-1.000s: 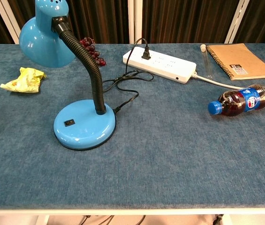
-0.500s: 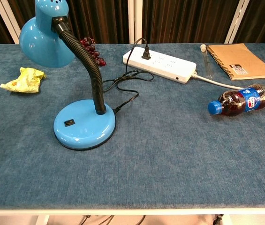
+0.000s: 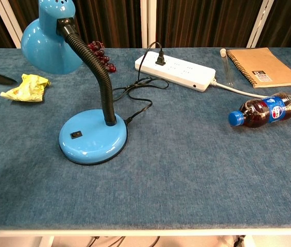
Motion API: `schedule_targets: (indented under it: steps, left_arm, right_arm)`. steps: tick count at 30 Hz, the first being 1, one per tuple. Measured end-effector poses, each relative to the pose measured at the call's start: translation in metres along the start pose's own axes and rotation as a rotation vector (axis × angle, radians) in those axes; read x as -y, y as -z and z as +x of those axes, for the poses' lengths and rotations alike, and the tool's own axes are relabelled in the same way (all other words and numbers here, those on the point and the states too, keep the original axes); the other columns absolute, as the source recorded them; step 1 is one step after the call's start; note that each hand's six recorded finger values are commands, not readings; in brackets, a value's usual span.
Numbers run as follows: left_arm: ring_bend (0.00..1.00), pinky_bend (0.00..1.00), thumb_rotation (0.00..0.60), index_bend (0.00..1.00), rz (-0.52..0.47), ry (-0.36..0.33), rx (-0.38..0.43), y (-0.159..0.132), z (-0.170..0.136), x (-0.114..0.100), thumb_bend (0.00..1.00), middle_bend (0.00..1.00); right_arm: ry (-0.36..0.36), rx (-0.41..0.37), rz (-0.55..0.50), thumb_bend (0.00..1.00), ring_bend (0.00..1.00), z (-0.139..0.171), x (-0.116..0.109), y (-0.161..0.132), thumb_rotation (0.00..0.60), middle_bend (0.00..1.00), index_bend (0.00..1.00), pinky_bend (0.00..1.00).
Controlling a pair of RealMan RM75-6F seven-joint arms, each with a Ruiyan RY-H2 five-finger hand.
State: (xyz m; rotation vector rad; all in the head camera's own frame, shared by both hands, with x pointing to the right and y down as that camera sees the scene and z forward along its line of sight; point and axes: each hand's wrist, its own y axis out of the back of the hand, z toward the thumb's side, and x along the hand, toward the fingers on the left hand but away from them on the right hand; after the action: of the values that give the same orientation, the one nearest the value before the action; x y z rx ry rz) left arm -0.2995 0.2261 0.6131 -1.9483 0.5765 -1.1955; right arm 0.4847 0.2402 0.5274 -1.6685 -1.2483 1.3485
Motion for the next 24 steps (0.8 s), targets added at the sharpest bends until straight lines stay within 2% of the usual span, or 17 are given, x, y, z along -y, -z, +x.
schedule_targets:
  steps: [4,10,24]
  left_arm:
    - [0.8,0.87,0.6,0.06,0.028,0.077,0.035,-0.013,0.017,0.016,0.41,0.82]
    - [0.8,0.87,0.6,0.06,0.063,0.139,0.039,-0.021,0.03,0.032,0.41,0.82]
    - [0.8,0.85,0.6,0.06,0.092,0.178,0.078,-0.031,0.049,0.05,0.41,0.82]
  right_arm:
    - [0.008,0.004,-0.008,0.18,0.0,0.001,-0.003,0.002,0.6,0.0,0.0,0.0]
    - [0.004,0.009,-0.014,0.18,0.0,0.001,-0.002,0.006,0.6,0.0,0.0,0.0]
    - [0.005,0.022,-0.026,0.18,0.0,-0.001,-0.002,0.011,0.6,0.0,0.0,0.0]
